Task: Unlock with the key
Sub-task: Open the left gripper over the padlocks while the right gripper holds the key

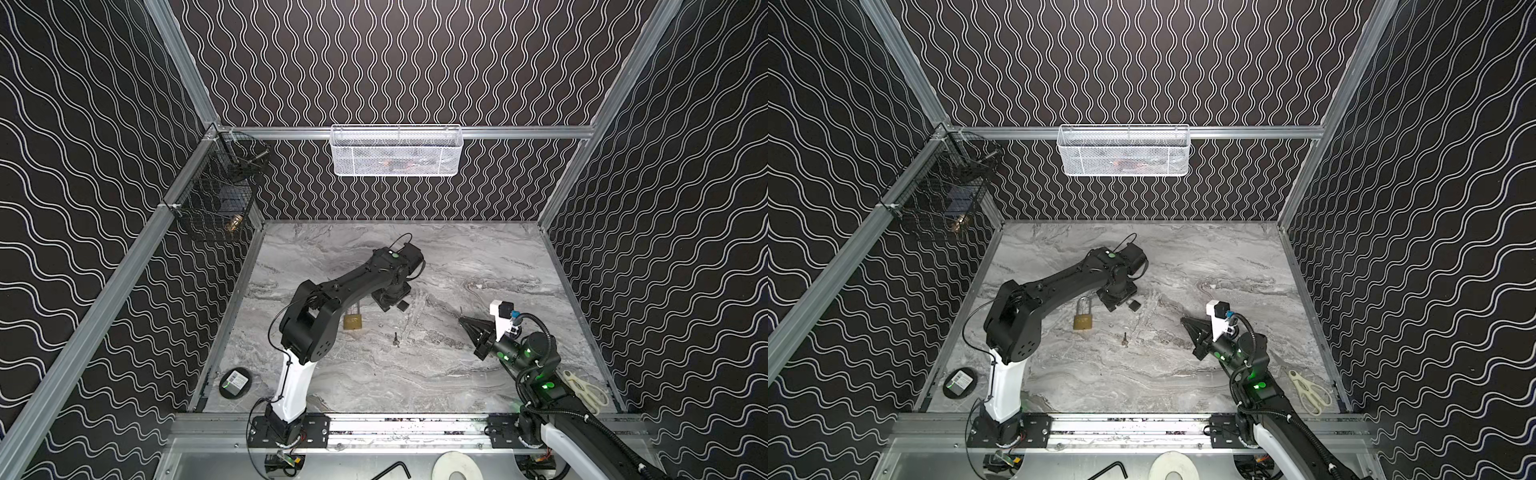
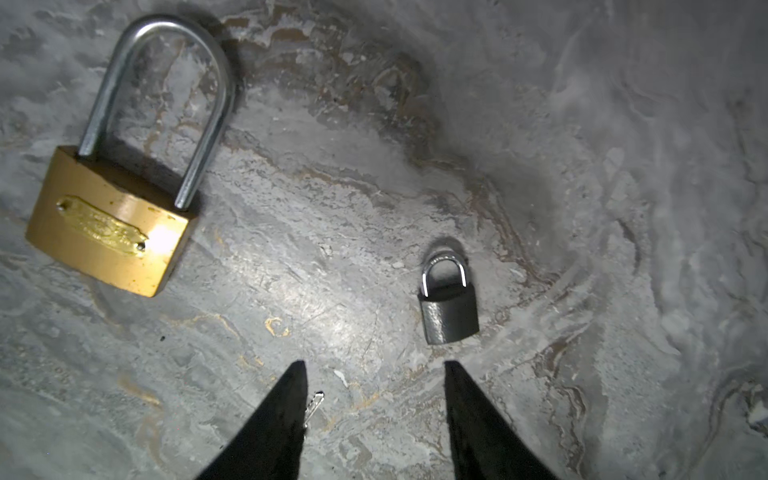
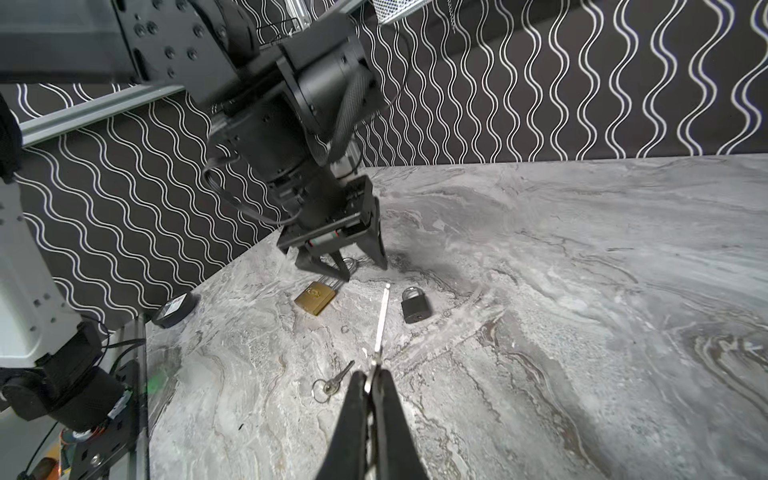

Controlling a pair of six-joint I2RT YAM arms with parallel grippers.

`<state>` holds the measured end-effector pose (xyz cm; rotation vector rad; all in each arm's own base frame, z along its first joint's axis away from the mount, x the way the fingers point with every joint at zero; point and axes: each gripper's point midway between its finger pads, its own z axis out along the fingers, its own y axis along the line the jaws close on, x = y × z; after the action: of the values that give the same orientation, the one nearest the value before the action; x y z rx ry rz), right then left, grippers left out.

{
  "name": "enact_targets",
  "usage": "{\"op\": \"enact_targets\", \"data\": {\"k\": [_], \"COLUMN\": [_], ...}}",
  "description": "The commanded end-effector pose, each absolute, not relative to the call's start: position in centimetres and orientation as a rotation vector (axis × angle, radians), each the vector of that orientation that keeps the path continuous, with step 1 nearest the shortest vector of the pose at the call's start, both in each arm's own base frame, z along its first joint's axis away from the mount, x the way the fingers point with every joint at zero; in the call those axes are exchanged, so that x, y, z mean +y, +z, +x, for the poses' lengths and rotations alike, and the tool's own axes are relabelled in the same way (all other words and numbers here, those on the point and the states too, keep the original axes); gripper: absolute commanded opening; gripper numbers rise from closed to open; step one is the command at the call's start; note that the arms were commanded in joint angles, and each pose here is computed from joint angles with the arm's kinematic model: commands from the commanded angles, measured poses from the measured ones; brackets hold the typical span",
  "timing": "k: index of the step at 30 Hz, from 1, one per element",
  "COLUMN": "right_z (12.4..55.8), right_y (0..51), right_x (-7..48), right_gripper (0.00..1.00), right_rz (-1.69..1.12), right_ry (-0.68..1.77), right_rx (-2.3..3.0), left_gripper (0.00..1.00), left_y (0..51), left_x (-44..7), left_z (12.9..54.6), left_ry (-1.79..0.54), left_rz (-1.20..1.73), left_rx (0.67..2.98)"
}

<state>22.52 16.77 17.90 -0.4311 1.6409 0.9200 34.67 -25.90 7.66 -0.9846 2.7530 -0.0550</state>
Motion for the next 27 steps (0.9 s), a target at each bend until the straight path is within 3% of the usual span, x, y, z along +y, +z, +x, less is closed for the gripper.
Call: {"op": "enact_targets", "data": {"k": [1,16,27], "right_z": [22.4,22.3,22.4], "right_y": [19.0,18.9,18.5], "right_x": [16.9,17.0,17.1], "right_gripper": [0.0,0.0,0.0], "right_rz": [-0.444,-0.449,-0.449], "right_ry": [0.923,0.92,0.923], "right_rx": [1.589,1.593,1.607], "left_gripper": [0.53,0.51,0.49], "left_y": [7.5,6.8,4.2], "left_x": [-25.8,-24.6,-27.9], "left_z": [34.4,34.5,36.0], "left_ry": [-0.035,0.083,-0.045], "left_rz": [-1.043,-1.042,-0.981], "left_rx": [2.736,2.707,2.784]}}
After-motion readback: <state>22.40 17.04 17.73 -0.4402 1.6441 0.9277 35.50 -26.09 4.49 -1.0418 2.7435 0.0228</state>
